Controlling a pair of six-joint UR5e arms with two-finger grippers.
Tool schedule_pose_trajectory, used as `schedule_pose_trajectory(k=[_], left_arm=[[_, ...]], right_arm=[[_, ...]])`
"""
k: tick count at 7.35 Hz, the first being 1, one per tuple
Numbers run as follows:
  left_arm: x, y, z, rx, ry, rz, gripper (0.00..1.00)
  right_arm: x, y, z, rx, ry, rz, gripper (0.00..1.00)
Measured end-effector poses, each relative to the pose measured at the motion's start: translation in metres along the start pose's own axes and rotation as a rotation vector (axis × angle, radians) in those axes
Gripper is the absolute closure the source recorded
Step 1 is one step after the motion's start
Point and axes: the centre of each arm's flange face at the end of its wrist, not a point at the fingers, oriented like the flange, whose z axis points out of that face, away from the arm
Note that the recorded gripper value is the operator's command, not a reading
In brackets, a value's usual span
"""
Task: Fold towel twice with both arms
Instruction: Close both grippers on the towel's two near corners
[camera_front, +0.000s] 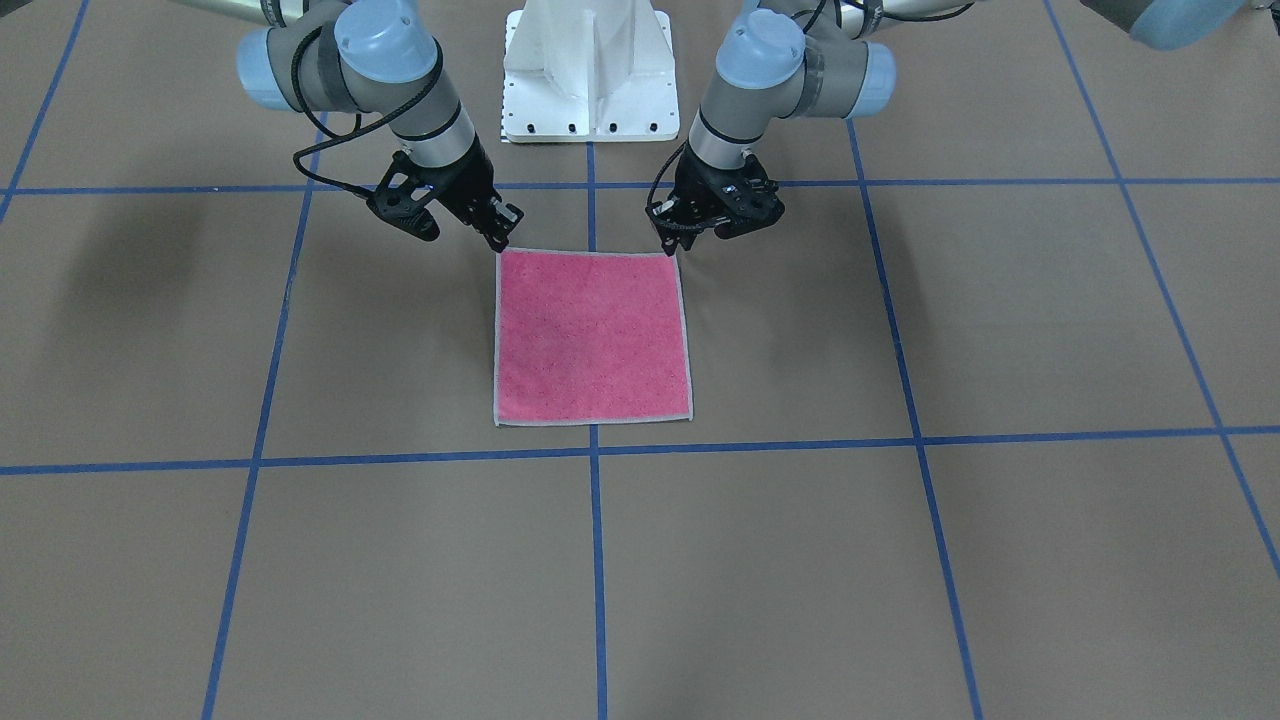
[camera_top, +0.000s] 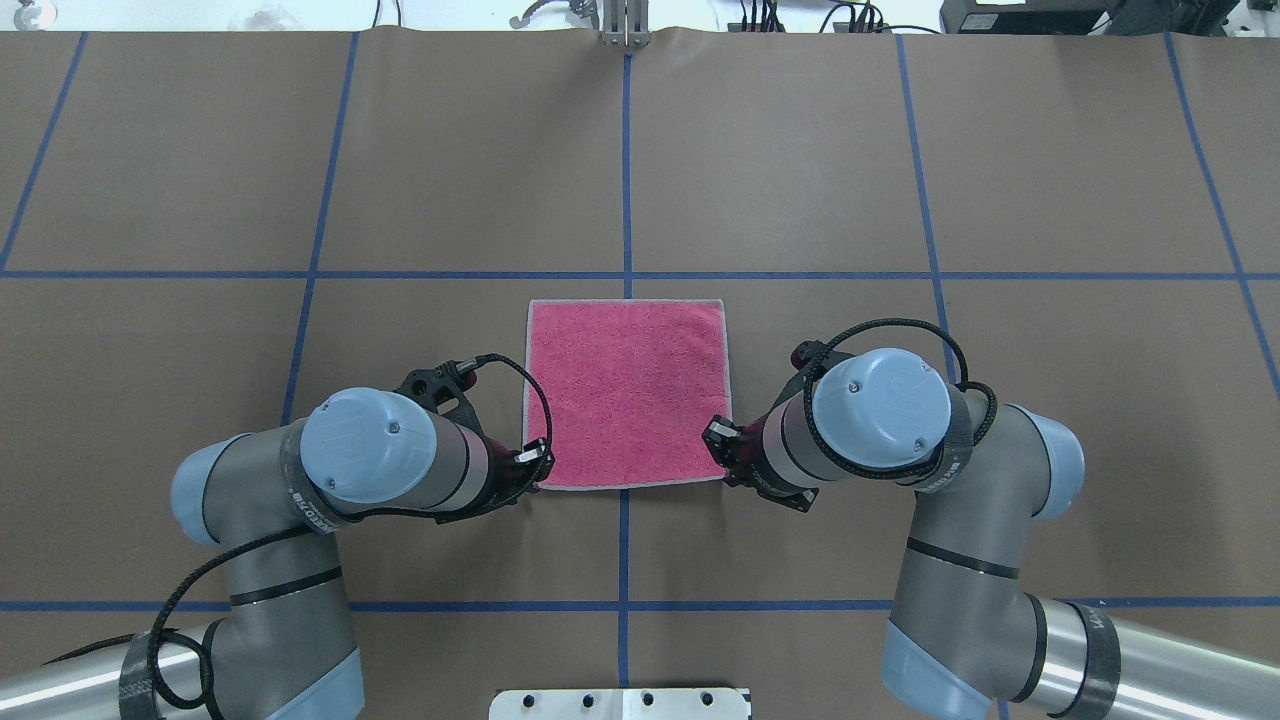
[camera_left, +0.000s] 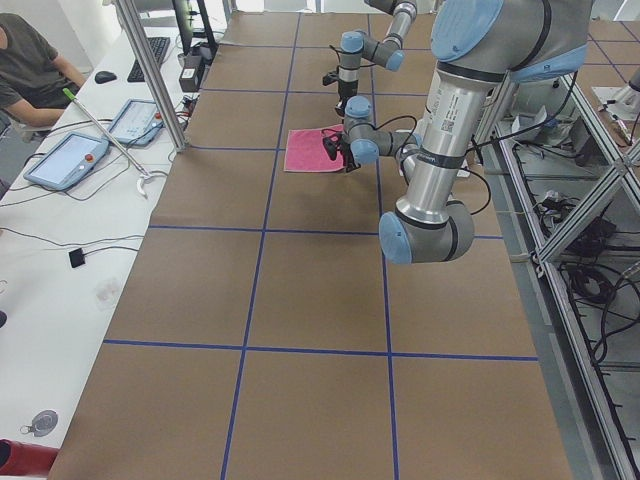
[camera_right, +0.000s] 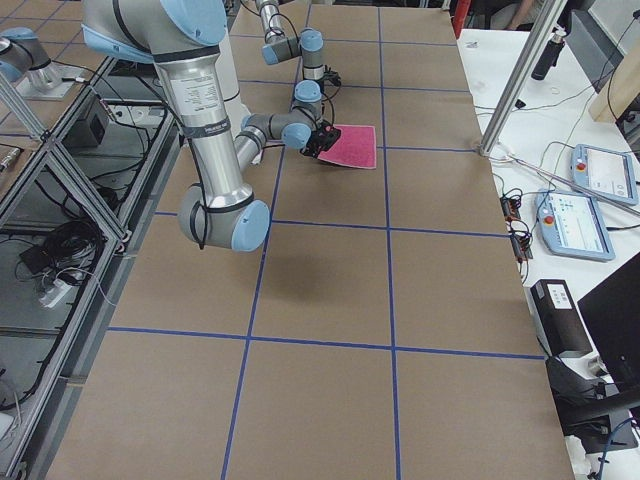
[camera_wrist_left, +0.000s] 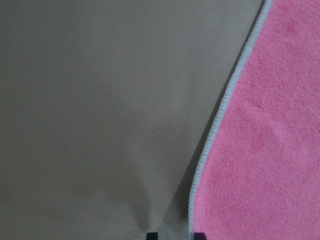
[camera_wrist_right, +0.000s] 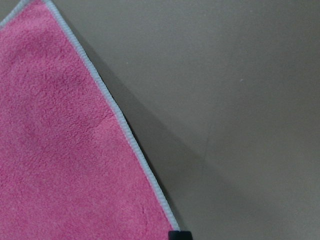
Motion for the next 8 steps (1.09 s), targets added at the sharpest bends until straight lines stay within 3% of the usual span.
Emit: schedule_pose_trajectory(k=[1,3,8], left_arm=[[0.001,0.0,0.0,0.003,0.002,0.0,0.72],[0.004,0.0,0.002,0.004,0.002,-0.001,1.0],[0.01,0.0,-0.01,0.012,0.028,-0.002,1.0]], right_arm=[[0.0,0.0,0.0,0.0,0.0,0.0,1.0],[0.0,-0.001,0.0,0.001,0.0,0.002,1.0],[-0.001,0.0,-0.003,0.001,-0.004,0.002,1.0]])
